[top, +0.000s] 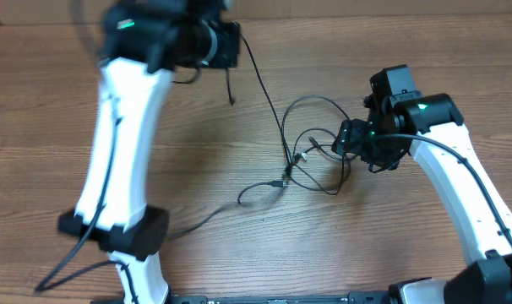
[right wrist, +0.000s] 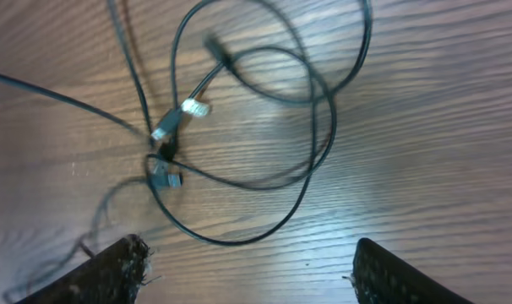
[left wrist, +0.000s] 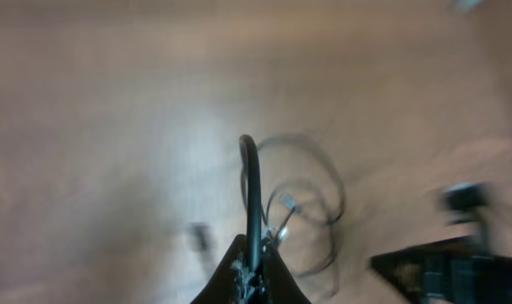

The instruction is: Untangle cables

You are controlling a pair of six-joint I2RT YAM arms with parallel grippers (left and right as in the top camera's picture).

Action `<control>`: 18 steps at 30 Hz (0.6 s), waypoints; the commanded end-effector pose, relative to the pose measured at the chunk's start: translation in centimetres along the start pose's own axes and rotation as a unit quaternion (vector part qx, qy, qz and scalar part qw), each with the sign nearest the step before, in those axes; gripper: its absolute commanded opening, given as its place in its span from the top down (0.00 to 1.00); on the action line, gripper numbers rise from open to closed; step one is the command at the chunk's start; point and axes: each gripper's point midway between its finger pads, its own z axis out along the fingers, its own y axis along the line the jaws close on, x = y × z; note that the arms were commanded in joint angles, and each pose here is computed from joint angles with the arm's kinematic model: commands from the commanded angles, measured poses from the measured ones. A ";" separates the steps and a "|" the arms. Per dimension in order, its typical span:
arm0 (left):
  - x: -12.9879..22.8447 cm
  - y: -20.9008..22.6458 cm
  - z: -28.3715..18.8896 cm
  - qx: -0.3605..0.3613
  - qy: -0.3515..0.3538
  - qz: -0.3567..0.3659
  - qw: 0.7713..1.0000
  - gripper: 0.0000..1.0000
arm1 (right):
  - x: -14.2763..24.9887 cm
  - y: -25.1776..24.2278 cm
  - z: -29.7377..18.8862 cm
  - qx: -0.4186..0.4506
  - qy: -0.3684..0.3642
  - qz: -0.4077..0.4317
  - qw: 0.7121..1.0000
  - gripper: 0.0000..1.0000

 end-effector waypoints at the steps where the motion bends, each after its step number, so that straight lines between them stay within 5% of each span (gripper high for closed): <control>1: -2.5 -0.8 -7.3 0.005 -0.100 0.028 0.995 0.96 | 0.2 1.1 1.1 -0.031 0.030 -0.034 0.998 0.24; 8: -5.0 5.7 -13.6 -0.098 -0.194 -0.018 0.976 0.96 | 1.0 0.3 3.4 -0.011 0.080 -0.021 0.997 0.24; 15: -4.1 13.2 -14.3 -0.162 -0.180 -0.110 0.964 0.95 | 1.4 0.0 3.9 -0.005 0.098 -0.029 0.995 0.23; 18: -3.3 14.8 -12.7 -0.172 -0.147 -0.127 0.966 0.80 | 1.5 -0.1 3.9 -0.005 0.098 -0.029 0.995 0.23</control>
